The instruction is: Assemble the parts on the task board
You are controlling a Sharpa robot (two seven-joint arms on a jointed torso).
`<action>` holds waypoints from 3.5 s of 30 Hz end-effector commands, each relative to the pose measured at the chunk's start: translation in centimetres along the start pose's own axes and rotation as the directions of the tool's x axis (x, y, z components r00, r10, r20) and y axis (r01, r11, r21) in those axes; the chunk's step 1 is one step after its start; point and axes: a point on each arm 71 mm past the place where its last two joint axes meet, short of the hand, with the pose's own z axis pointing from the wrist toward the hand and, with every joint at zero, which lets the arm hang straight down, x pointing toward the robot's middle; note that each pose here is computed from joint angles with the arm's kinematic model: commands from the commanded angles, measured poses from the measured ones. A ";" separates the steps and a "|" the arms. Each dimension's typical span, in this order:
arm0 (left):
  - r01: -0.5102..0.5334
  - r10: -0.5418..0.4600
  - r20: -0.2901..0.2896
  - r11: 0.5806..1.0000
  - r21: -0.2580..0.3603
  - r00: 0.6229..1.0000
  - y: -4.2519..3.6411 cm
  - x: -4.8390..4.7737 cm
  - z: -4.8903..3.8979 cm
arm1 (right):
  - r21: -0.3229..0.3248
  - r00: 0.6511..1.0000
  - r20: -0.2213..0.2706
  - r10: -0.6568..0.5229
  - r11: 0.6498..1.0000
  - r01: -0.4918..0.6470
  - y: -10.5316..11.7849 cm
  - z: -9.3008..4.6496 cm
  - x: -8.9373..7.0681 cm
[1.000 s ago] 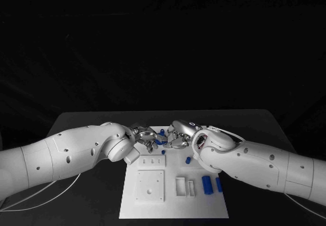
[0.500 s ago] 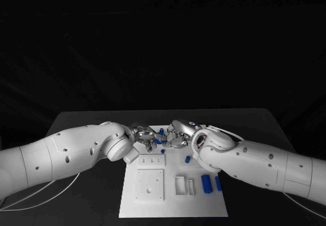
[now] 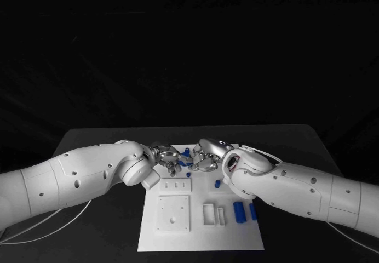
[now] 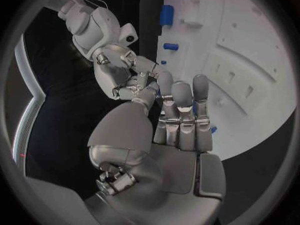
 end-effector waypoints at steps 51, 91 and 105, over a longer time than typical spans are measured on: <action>-0.155 0.147 -0.082 0.983 -0.096 0.986 1.47 0.21 0.03 | 0.018 0.941 0.184 0.285 0.956 -0.293 -8.6 -3.9 -4.3; -0.500 0.495 -0.080 0.845 -0.190 0.865 2.13 0.94 1.25 | 0.045 0.910 0.260 0.324 0.937 -0.347 -10.3 -3.9 -6.0; -0.514 0.504 -0.100 0.832 -0.211 0.858 2.72 1.26 1.49 | 0.046 0.910 0.260 0.324 0.937 -0.347 -10.4 -3.9 -6.0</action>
